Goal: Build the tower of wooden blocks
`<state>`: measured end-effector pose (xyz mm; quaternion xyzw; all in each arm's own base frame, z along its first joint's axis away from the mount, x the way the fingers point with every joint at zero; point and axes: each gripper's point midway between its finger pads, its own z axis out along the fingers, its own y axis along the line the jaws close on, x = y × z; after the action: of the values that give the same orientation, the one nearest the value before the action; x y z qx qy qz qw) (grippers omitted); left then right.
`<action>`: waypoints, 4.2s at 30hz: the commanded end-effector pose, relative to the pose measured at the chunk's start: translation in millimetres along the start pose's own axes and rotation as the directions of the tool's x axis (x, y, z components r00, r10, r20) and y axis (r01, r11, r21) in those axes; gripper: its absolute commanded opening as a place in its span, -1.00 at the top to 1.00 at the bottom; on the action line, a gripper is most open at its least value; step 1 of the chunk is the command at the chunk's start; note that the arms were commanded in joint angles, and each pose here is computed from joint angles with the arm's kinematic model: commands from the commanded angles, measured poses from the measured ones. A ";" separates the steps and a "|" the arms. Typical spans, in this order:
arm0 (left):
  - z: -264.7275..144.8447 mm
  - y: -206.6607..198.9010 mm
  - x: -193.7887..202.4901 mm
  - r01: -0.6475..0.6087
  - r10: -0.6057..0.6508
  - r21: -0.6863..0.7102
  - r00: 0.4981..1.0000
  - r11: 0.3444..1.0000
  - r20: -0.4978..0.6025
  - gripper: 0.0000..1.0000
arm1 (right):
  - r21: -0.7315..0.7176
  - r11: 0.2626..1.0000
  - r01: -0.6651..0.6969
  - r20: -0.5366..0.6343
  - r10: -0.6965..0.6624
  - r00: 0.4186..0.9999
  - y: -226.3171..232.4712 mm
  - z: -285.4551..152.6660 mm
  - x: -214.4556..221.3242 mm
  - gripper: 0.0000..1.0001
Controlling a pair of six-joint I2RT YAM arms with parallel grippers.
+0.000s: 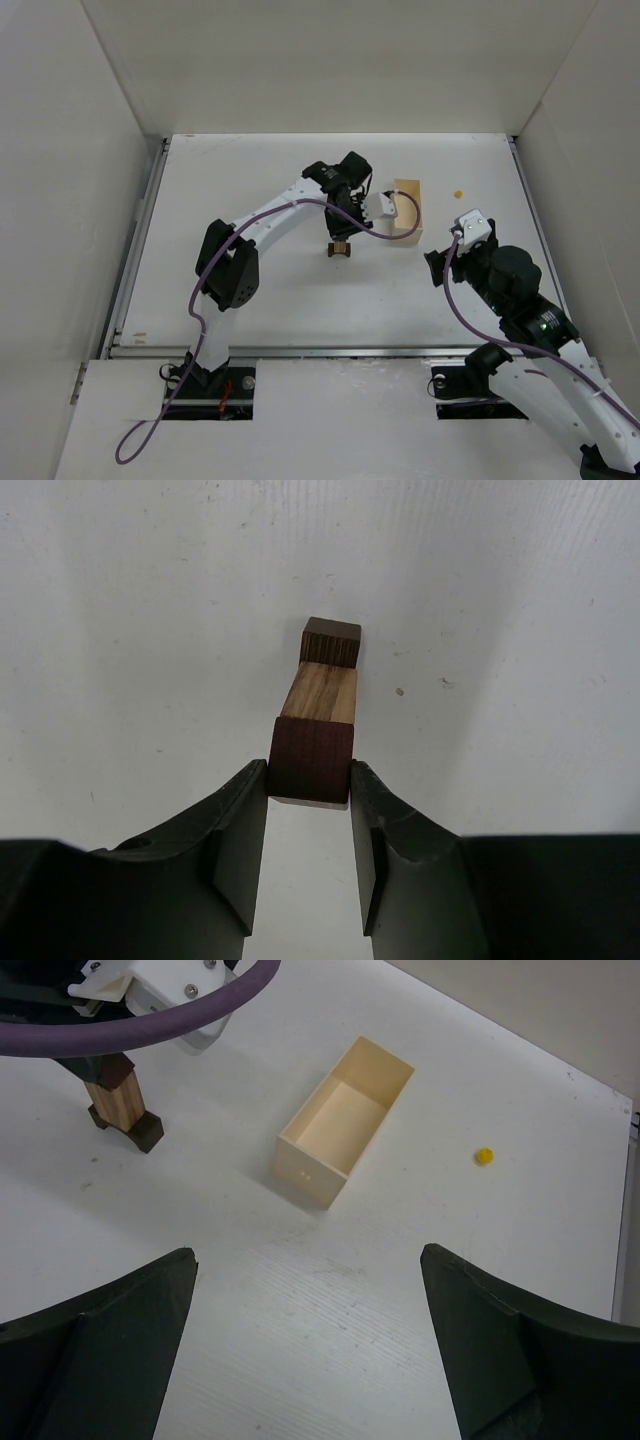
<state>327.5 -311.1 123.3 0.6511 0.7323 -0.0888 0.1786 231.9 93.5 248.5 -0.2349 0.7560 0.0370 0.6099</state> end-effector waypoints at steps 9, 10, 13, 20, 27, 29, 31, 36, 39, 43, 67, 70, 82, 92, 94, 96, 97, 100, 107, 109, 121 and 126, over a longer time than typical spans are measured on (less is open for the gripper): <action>-4.8 -3.8 0.8 -0.023 0.023 0.000 1.000 1.000 0.000 0.96 | 0.020 1.000 -0.021 0.032 0.020 0.999 -3.9 -0.2 -6.7 -0.98; -0.9 -5.4 1.2 -0.021 0.021 0.013 1.000 1.000 -0.001 0.96 | 0.020 1.000 -0.021 0.032 0.020 0.999 -3.9 -0.2 -6.7 -0.98; -0.9 -5.4 1.2 -0.021 0.021 0.013 1.000 1.000 -0.001 0.94 | 0.020 1.000 -0.021 0.032 0.020 0.999 -3.9 -0.2 -6.7 -0.98; -0.8 -2.3 0.4 -0.032 0.032 0.000 0.999 0.999 0.000 0.92 | 0.020 1.000 -0.021 0.032 0.020 0.999 -3.9 -0.2 -6.7 -0.98; 1.1 -3.9 2.9 -0.031 0.031 0.006 1.000 1.000 -0.007 0.83 | 0.020 1.000 -0.021 0.032 0.020 0.999 -3.9 -0.2 -6.7 -0.98; 1.1 -3.9 2.9 -0.031 0.031 0.006 1.000 1.000 -0.007 0.77 | 0.020 1.000 -0.021 0.032 0.020 0.999 -3.9 -0.2 -6.7 -0.98; 1.1 -3.9 2.9 -0.031 0.031 0.006 1.000 1.000 -0.007 0.77 | 0.020 1.000 -0.021 0.032 0.020 0.999 -3.9 -0.2 -6.7 -0.98; 1.1 -3.5 2.9 -0.040 0.040 0.006 0.999 0.999 -0.007 0.75 | 0.020 1.000 -0.021 0.032 0.020 0.999 -3.9 -0.2 -6.7 -0.98; 1.1 -3.5 2.9 -0.040 0.040 0.006 0.999 0.999 -0.007 0.70 | 0.020 1.000 -0.021 0.032 0.020 0.999 -3.9 -0.2 -6.7 -0.98; 1.1 -3.5 2.9 -0.040 0.040 0.006 0.999 0.999 -0.007 0.65 | 0.020 1.000 -0.021 0.032 0.020 0.999 -3.9 -0.2 -6.7 -0.98; 3.3 -4.0 3.7 -0.031 0.031 0.006 1.000 1.000 -0.007 0.24 | 0.020 1.000 -0.021 0.032 0.020 0.999 -3.9 -0.2 -6.7 -0.98; 1.2 -1.1 2.1 -0.032 0.032 -0.007 0.999 0.999 -0.006 0.18 | 0.020 1.000 -0.021 0.032 0.020 0.999 -3.9 -0.2 -6.7 -0.98; -18.3 6.1 -14.1 -0.007 0.008 -0.042 0.999 0.999 0.039 0.09 | 0.011 1.000 -0.020 0.033 0.020 0.999 -2.3 -0.1 -7.0 -0.98; -79.0 0.3 -39.0 0.007 0.009 -0.086 0.984 0.996 0.179 -0.06 | 0.033 0.998 -0.046 0.059 0.044 0.997 -7.8 -4.2 -18.8 -0.98; -98.7 -1.0 -42.3 0.043 -0.022 -0.084 0.972 0.996 0.233 -0.06 | 0.057 0.996 -0.062 0.066 0.058 0.996 -12.3 -6.0 -22.5 -0.98; -111.9 8.9 -44.1 0.121 -0.082 -0.117 0.952 0.986 0.294 -0.06 | 0.079 0.994 -0.079 0.073 0.073 0.995 -16.7 -7.7 -25.5 -0.98; -133.3 21.6 -38.6 0.174 -0.105 -0.189 0.940 0.966 0.325 -0.06 | 0.096 0.991 -0.095 0.084 0.087 0.993 -20.4 -9.8 -30.0 -0.98; -170.0 52.9 -25.1 0.347 -0.178 -0.364 0.888 0.864 0.423 -0.11 | 0.170 0.976 -0.134 0.093 0.119 0.989 -34.3 -15.7 -34.6 -0.98; -250.4 145.8 120.7 0.814 -0.470 -0.574 0.543 0.091 0.696 -0.80 | 0.274 0.920 -0.280 0.178 0.238 0.955 -53.5 -26.0 -40.8 -0.98; -264.2 152.0 173.2 0.826 -0.514 -0.560 0.455 -0.060 0.727 -0.80 | 0.339 0.876 -0.342 0.212 0.284 0.935 -66.5 -32.6 -43.5 -0.98; -271.1 129.7 252.8 0.848 -0.527 -0.482 0.311 -0.222 0.791 -0.90 | 0.472 0.727 -0.499 0.278 0.415 0.866 -94.5 -55.1 -50.9 -0.98; -270.9 124.7 254.2 0.848 -0.526 -0.482 0.311 -0.222 0.791 -0.90 | 0.456 0.691 -0.561 0.328 0.456 0.828 -97.3 -64.7 -57.3 -0.98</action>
<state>390.7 37.1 272.8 -0.1126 0.8532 0.1480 0.4872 228.4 13.9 318.5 0.1218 0.7343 0.0008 0.6678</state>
